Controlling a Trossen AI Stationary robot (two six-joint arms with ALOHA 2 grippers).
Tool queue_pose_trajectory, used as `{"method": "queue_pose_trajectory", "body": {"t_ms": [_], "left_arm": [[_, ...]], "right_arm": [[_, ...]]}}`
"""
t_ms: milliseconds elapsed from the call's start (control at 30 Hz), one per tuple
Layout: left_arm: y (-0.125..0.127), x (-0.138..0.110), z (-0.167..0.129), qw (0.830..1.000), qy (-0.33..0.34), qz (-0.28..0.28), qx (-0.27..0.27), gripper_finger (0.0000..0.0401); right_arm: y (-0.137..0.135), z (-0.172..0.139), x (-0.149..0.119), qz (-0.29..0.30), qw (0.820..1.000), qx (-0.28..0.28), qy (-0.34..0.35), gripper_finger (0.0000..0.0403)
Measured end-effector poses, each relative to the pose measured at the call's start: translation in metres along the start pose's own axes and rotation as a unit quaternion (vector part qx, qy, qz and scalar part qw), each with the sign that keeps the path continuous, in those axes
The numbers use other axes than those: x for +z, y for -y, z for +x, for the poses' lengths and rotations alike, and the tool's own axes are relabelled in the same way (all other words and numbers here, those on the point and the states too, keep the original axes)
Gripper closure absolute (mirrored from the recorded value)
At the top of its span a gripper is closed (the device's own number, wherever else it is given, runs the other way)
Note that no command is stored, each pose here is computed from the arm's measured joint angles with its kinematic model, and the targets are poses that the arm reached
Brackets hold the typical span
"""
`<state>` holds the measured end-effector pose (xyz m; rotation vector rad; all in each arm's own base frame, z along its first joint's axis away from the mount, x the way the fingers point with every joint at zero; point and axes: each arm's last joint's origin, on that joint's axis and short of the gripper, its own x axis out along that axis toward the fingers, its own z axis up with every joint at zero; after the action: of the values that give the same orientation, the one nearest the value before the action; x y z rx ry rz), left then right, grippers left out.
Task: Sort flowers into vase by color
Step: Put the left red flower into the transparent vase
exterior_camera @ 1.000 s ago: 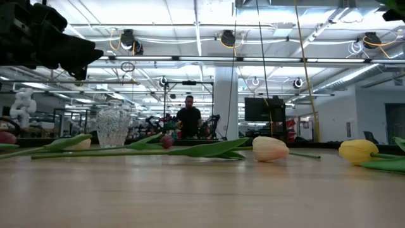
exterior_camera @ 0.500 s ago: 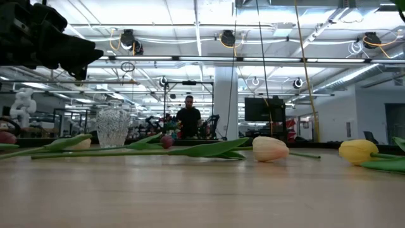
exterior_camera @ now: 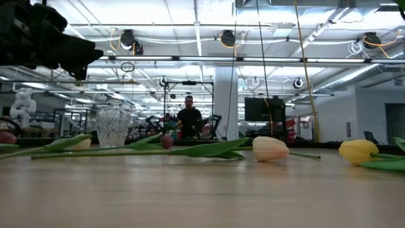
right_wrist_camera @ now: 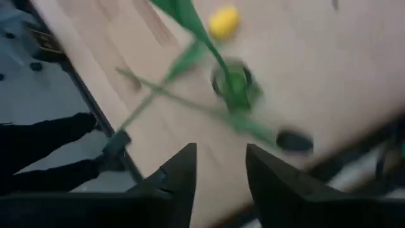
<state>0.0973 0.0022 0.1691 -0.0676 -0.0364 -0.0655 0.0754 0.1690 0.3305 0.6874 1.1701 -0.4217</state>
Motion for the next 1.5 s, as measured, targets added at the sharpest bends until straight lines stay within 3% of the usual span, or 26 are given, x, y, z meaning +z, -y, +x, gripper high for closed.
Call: {"method": "queue_pose_trajectory", "body": {"t_ms": [267,433,667,800,1000,1133,1267,1500], "left_arm": [[0.000,0.000,0.000,1.000,0.000,0.000,0.000,0.0260],[0.000,0.000,0.000,1.000,0.000,0.000,0.000,0.0260],[0.000,0.000,0.000,1.000,0.000,0.000,0.000,0.0260],[0.000,0.000,0.000,1.000,0.000,0.000,0.000,0.0260],[0.000,0.000,0.000,1.000,0.002,0.000,0.000,0.0260],[0.000,0.001,0.000,1.000,0.005,0.000,0.000,0.0260],[0.000,0.001,0.000,1.000,0.005,0.000,0.000,0.0260],[0.000,0.001,0.000,1.000,0.005,0.000,0.000,0.0260]], "right_arm": [[-0.015,0.012,-0.005,0.090,0.996,-0.005,-0.013,0.0394],[-0.023,0.020,0.007,0.142,0.990,-0.007,-0.003,0.0395],[-0.039,0.019,0.020,0.167,0.983,0.072,0.000,0.0402],[-0.050,0.003,0.031,0.153,0.975,0.140,0.075,0.0402],[-0.061,-0.041,0.061,0.085,0.943,0.195,0.258,0.0402],[-0.060,-0.065,0.088,0.038,0.920,0.167,0.354,0.0403],[-0.046,-0.072,0.119,0.033,0.917,0.089,0.388,0.0403],[-0.015,-0.047,0.160,0.094,0.950,-0.038,0.296,0.0403]]}}
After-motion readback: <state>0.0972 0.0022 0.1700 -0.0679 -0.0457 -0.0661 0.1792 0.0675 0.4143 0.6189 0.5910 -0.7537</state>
